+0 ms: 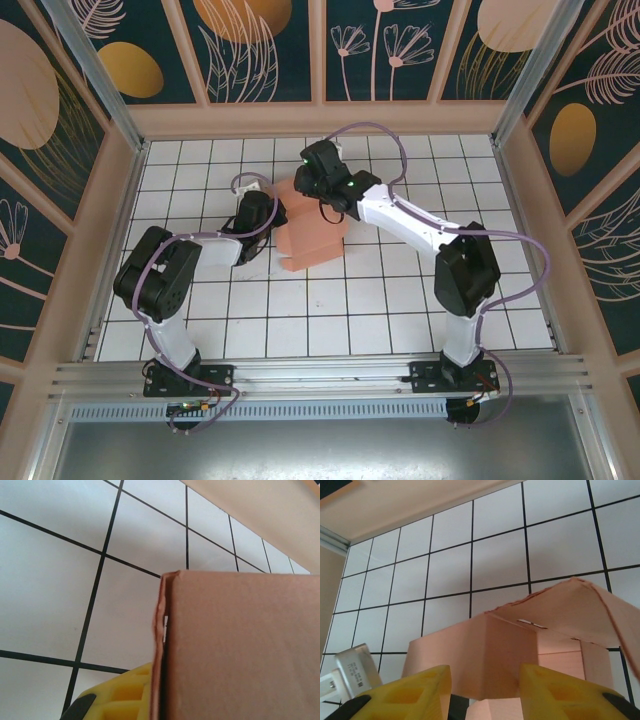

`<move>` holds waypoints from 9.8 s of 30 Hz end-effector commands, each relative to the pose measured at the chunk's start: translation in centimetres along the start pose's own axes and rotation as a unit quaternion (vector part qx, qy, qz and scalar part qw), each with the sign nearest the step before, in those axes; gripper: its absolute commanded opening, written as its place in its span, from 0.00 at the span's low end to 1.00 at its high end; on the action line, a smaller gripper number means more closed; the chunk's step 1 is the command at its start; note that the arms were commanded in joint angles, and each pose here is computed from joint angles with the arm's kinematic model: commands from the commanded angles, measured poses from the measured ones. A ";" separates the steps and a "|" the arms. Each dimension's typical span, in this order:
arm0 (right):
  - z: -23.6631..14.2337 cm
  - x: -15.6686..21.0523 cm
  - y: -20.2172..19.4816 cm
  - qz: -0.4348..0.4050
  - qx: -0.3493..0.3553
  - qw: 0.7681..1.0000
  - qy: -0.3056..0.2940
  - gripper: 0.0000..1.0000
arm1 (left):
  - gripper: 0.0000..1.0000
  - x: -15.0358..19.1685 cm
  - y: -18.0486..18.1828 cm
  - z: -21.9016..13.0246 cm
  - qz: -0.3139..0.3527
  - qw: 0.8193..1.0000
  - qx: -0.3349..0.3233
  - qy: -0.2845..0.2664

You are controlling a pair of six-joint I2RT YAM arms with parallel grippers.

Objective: Fold the paper box

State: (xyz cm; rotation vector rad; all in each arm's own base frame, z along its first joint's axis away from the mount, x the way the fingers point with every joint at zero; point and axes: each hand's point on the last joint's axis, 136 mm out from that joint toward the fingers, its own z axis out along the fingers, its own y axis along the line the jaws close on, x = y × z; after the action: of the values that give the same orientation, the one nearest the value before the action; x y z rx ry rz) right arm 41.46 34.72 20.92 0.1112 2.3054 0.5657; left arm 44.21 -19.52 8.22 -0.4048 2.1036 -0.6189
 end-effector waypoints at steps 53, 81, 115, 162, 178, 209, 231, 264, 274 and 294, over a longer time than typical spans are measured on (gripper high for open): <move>-8.0 -6.8 -6.9 -0.134 -0.215 0.965 -0.064 0.51 | 0.00 -1.6 -5.0 -0.7 0.047 0.996 0.076 0.031; -5.7 -2.2 -5.2 -0.269 -0.255 0.929 0.016 0.49 | 0.00 -0.1 -5.5 -0.2 0.024 0.992 0.098 0.076; -3.0 -1.0 -4.2 -0.384 -0.056 0.921 -0.033 0.24 | 0.00 0.4 -5.9 1.2 0.017 0.990 0.104 0.097; 0.8 -0.3 -5.4 -0.448 0.302 0.825 -0.164 0.00 | 0.00 1.4 -5.6 1.3 -0.005 0.988 0.093 0.127; 1.3 0.3 -6.1 -0.449 0.315 0.819 -0.166 0.00 | 0.00 1.3 -5.7 0.9 -0.005 0.987 0.096 0.126; -9.2 -4.0 -5.2 -0.116 -0.105 0.962 -0.224 0.77 | 0.00 -4.2 -2.9 -0.5 0.137 0.986 0.020 0.091; -6.4 -1.9 -15.0 -0.087 -0.065 0.983 -0.148 0.73 | 0.00 -0.1 6.2 -10.7 0.335 0.814 -0.216 0.422; -4.8 -1.7 -15.4 -0.226 0.020 0.965 -0.132 0.73 | 0.41 4.6 1.4 -6.9 0.414 0.735 -0.115 0.524; -3.6 -0.1 -12.3 -0.247 -0.018 0.963 -0.106 0.73 | 0.64 -10.7 -10.0 -8.7 0.399 0.904 -0.067 0.140; 6.2 11.4 -0.8 -0.350 -0.090 0.931 0.052 0.81 | 0.99 -13.1 5.7 -23.2 0.179 0.947 -0.231 -0.135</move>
State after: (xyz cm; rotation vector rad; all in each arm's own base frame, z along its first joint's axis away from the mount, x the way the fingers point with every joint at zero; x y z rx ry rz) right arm 38.01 37.80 11.12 -0.7664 2.1213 0.4302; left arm 32.57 -3.42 24.00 -0.2061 2.0638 0.1468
